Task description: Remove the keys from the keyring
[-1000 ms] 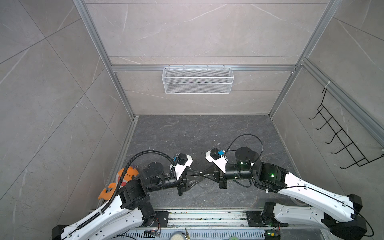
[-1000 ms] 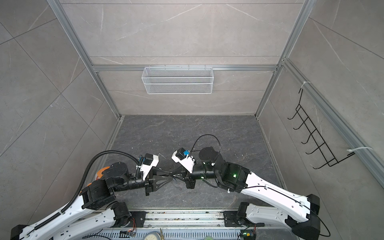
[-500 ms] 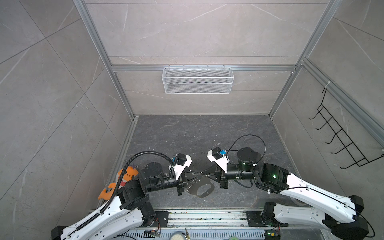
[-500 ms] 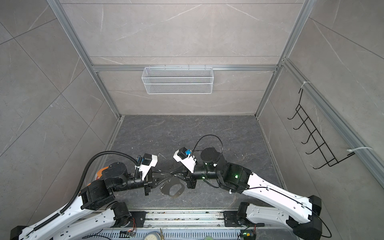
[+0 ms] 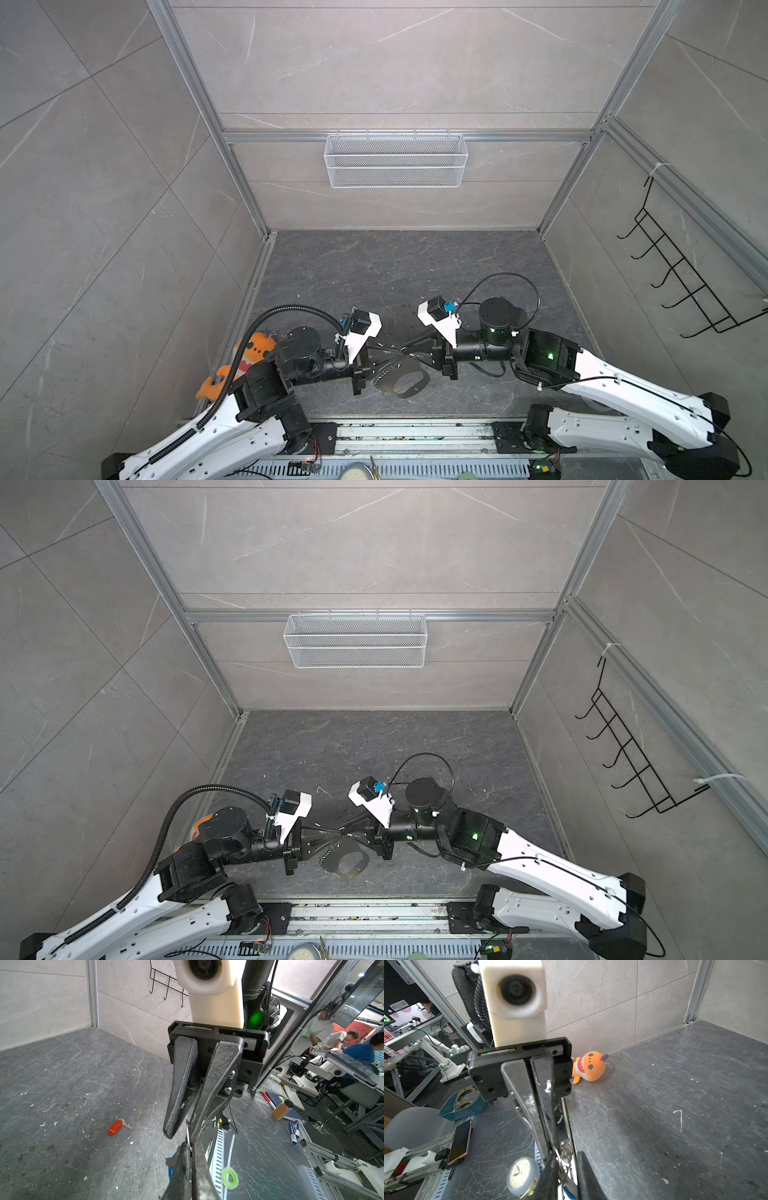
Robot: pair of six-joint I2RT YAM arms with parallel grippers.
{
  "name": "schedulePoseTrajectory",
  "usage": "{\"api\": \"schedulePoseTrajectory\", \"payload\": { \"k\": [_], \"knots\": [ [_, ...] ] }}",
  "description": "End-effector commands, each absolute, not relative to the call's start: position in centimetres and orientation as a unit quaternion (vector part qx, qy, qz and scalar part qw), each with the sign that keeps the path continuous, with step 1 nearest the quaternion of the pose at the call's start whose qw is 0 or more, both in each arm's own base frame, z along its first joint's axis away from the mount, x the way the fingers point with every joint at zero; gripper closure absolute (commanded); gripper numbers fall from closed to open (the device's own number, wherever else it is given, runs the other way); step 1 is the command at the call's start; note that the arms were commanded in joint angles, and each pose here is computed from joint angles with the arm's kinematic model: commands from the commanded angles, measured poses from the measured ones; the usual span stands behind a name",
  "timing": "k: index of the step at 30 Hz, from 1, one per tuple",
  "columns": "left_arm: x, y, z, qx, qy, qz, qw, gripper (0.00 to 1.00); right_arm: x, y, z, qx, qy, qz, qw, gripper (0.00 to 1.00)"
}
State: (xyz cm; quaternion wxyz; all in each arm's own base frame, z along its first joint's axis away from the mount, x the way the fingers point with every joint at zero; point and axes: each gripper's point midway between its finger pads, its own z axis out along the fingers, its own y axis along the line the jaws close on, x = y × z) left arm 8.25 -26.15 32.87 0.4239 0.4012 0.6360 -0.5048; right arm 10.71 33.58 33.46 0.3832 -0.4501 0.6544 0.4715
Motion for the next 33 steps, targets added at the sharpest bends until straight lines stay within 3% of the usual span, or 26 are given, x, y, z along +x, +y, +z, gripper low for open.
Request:
{"api": "schedulePoseTrajectory", "payload": {
  "k": [1, 5, 9, 12, 19, 20, 22, 24, 25, 29, 33],
  "knots": [
    [8.0, -26.1, 34.1, 0.406, 0.613, -0.514, 0.442, 1.00, 10.1, 33.5, 34.7, -0.449, 0.633, 0.490, 0.396, 0.80],
    [8.0, -25.9, 34.1, 0.403, 0.616, -0.511, 0.444, 1.00, 10.1, 33.3, 34.8, -0.449, 0.632, 0.488, 0.401, 0.90],
    [8.0, -25.9, 34.1, 0.402, 0.617, -0.510, 0.444, 1.00, 10.0, 33.1, 34.9, -0.448, 0.631, 0.488, 0.404, 0.88],
    [8.0, -25.9, 34.1, 0.402, 0.617, -0.510, 0.444, 1.00, 9.7, 33.0, 35.0, -0.451, 0.626, 0.494, 0.401, 0.99],
    [8.1, -26.1, 34.1, 0.401, 0.622, -0.514, 0.434, 1.00, 9.4, 33.2, 35.5, -0.453, 0.623, 0.502, 0.393, 1.00],
    [8.0, -26.1, 34.0, 0.401, 0.624, -0.513, 0.432, 0.93, 9.5, 33.2, 35.4, -0.451, 0.628, 0.499, 0.391, 1.00],
    [8.2, -25.9, 33.8, 0.398, 0.630, -0.507, 0.432, 0.69, 9.8, 33.3, 35.1, -0.451, 0.640, 0.490, 0.384, 1.00],
    [8.4, -25.5, 33.9, 0.393, 0.636, -0.500, 0.438, 0.62, 9.9, 33.3, 34.8, -0.453, 0.648, 0.482, 0.378, 1.00],
    [8.4, -25.2, 33.9, 0.390, 0.639, -0.495, 0.442, 0.62, 10.0, 33.2, 34.7, -0.454, 0.652, 0.477, 0.376, 1.00],
    [8.7, -24.7, 34.2, 0.391, 0.641, -0.481, 0.453, 0.80, 10.3, 33.0, 34.4, -0.456, 0.664, 0.461, 0.372, 1.00],
    [9.0, -25.1, 34.2, 0.394, 0.645, -0.475, 0.450, 0.78, 10.4, 33.1, 34.4, -0.459, 0.669, 0.454, 0.368, 1.00]
  ]
}}
